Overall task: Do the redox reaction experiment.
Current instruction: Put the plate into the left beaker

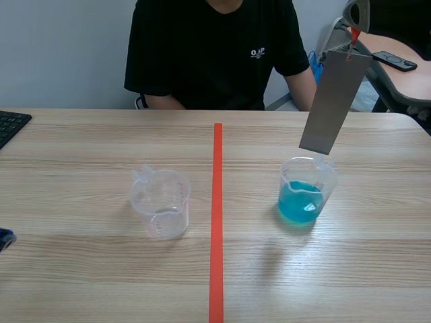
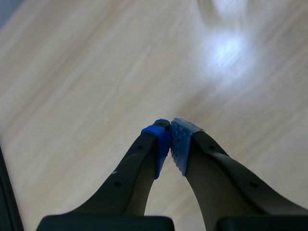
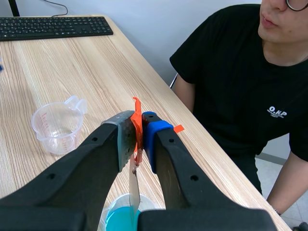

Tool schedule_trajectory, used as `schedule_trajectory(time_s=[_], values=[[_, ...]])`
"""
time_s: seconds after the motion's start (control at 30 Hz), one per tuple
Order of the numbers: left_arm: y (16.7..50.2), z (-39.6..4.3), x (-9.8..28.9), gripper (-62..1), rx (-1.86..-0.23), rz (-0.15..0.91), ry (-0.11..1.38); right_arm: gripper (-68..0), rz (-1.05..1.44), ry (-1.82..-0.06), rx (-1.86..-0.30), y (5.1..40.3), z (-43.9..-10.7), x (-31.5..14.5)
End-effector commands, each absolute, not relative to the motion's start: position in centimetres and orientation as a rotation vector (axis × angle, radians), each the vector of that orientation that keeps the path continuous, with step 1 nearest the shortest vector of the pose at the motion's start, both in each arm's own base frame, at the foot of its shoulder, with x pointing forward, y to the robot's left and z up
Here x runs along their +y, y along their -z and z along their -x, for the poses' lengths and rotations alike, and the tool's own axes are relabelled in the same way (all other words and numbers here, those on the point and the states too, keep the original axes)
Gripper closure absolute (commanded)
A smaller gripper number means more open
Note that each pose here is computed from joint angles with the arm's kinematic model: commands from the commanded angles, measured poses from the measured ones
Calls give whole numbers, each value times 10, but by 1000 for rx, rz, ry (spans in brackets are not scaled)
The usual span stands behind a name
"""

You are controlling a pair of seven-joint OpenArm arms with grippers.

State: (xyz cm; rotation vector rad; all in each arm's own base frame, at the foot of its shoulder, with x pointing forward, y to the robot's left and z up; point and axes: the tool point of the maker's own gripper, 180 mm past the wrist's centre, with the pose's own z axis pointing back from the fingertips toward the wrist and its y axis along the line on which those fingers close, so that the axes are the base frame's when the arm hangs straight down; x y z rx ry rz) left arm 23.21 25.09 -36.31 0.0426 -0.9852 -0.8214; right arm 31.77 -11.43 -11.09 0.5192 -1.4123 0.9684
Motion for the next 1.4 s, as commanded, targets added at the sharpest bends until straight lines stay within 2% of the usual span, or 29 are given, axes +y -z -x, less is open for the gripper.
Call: schedule_trajectory(time_s=[0.0,0.4,1.0,1.37], values=[[359,-230,252,-40,-1009,-44,811,-15,-512,-983,-1445,98,-318,-115],[372,-170,264,-41,-950,-8,772,-15,-512,-983,-1445,98,-318,-115],[375,-168,263,-40,-945,-9,752,-15,-538,-969,-1504,87,-322,-107],[375,-168,264,-40,-944,-9,752,-16,-620,-1004,-1508,87,-327,-65]])
